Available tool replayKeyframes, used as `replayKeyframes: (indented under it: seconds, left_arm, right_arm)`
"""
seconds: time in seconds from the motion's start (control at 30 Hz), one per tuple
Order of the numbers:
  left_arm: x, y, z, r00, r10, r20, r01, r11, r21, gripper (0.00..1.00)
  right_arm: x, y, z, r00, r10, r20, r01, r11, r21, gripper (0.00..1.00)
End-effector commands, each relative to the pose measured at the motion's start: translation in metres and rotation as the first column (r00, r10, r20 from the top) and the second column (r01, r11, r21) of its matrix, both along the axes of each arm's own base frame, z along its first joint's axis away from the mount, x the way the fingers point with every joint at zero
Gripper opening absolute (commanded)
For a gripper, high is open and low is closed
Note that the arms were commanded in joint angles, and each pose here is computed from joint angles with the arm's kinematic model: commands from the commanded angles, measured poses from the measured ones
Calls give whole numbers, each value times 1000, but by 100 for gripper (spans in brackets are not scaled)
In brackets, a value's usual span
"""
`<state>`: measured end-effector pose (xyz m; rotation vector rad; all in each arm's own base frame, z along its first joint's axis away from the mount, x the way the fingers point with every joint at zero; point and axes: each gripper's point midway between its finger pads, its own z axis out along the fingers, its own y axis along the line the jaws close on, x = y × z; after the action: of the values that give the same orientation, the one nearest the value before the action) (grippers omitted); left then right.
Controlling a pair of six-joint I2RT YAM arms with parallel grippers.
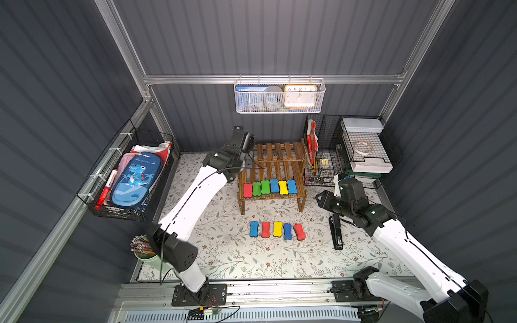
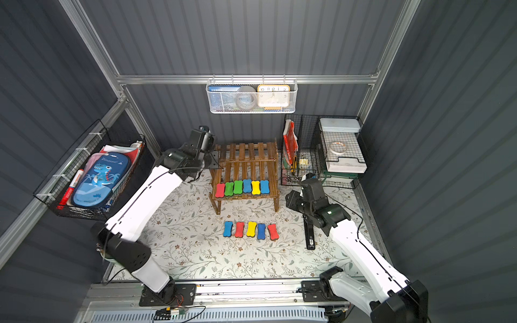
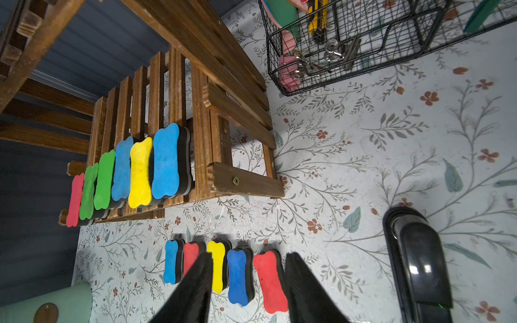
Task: Remove the whiteboard erasers from the shelf
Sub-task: Pick up the whiteboard eraser from the shelf, then place the whiteboard eraser at the center of the board.
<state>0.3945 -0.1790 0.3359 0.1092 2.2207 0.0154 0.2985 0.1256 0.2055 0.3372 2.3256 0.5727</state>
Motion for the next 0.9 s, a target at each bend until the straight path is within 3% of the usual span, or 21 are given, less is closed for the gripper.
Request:
replayKeyframes:
  seconds: [0.0,0.13,0.17,0.43,0.63,0.87]
  left_arm:
    - [-38,7,-6,999,38,23,-37,999,-29,35]
    - [-81,15,-43,998,49,-38,-51,997,-53,34]
    - [-94,19,-66,995,52,-87,-56,997,-48,34]
    - [-146,11,-176,953,24,-301,-68,988,-138,32]
    - [-167,-1,-249,895,-2,-445,-80,983,-164,32]
    - [-162,-2,-287,875,20,-484,-65,995,-76,30]
  right_arm:
    - [1,1,2,1000,2,11,-2,1000,13,47]
    - [3,2,0,1000,5,5,-5,1000,16,47]
    - [3,2,0,1000,4,5,-4,1000,16,47]
    - [3,2,-3,1000,1,-6,-1,1000,14,47]
    - [3,1,-3,1000,-1,-4,1,1000,14,47]
    - [4,1,0,1000,0,2,0,1000,13,47]
